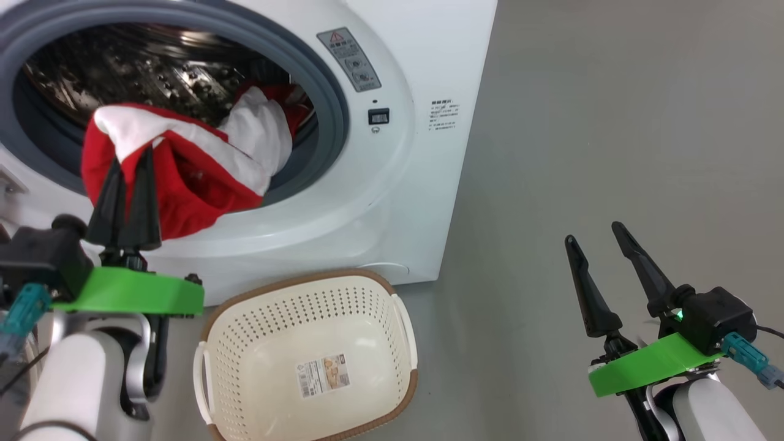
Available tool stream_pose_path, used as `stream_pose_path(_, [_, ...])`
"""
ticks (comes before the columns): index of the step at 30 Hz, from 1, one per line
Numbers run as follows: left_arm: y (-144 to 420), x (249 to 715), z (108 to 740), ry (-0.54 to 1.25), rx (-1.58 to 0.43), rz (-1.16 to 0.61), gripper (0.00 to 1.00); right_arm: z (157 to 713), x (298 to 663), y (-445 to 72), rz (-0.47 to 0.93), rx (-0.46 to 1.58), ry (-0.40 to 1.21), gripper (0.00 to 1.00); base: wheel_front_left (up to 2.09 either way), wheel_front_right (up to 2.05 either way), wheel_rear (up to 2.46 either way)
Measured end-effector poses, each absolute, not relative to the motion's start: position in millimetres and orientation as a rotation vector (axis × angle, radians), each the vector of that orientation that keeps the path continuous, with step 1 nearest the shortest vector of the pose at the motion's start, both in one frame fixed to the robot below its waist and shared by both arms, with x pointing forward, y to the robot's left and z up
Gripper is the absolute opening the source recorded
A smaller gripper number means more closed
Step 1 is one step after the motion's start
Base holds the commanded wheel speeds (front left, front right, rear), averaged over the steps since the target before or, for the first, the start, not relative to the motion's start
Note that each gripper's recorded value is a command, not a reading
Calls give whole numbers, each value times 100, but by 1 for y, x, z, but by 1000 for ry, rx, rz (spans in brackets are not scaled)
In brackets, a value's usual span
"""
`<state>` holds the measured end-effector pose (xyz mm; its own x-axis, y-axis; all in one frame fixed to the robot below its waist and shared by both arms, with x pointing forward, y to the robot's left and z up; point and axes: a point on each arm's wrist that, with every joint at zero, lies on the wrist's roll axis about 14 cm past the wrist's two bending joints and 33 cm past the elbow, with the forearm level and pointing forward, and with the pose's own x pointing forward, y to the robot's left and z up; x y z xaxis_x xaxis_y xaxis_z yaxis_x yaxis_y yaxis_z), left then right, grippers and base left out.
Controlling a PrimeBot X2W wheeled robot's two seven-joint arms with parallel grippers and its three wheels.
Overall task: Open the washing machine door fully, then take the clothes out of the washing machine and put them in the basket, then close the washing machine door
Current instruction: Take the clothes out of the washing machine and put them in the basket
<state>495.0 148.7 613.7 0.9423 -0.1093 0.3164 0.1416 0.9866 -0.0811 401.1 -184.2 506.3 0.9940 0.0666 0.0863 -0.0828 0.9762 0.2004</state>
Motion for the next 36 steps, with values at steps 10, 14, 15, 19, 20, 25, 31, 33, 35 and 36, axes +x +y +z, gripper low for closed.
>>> stream_pose_path(10, [132,464,622,-330,-158,-167,0,512,398,-182,80,214,-96,100,0,0,0])
stream_pose_path(14, [128,465,590,-234,-194,-165,0,505,401,-180,84,215,-77,100,0,0,0])
stream_pose_path(15, [128,465,590,-234,-194,-165,0,505,401,-180,84,215,-77,100,0,0,0])
stream_pose_path(19, [122,470,546,-109,-220,-158,0,498,404,-179,84,217,-56,100,0,0,0])
stream_pose_path(20, [121,471,533,-74,-228,-155,0,495,405,-179,84,217,-51,100,0,0,0])
stream_pose_path(25, [114,471,474,86,-233,-152,0,485,410,-177,87,219,-24,100,0,0,0])
stream_pose_path(31, [101,480,430,209,-259,-158,0,480,421,-179,77,221,-18,100,0,0,0])
stream_pose_path(33, [97,481,413,261,-271,-161,0,477,424,-180,72,225,-12,100,0,0,0])
stream_pose_path(35, [96,481,392,325,-277,-159,0,471,425,-181,66,227,3,100,0,0,0])
stream_pose_path(36, [96,480,380,359,-284,-153,0,469,426,-182,63,227,10,100,0,0,0])
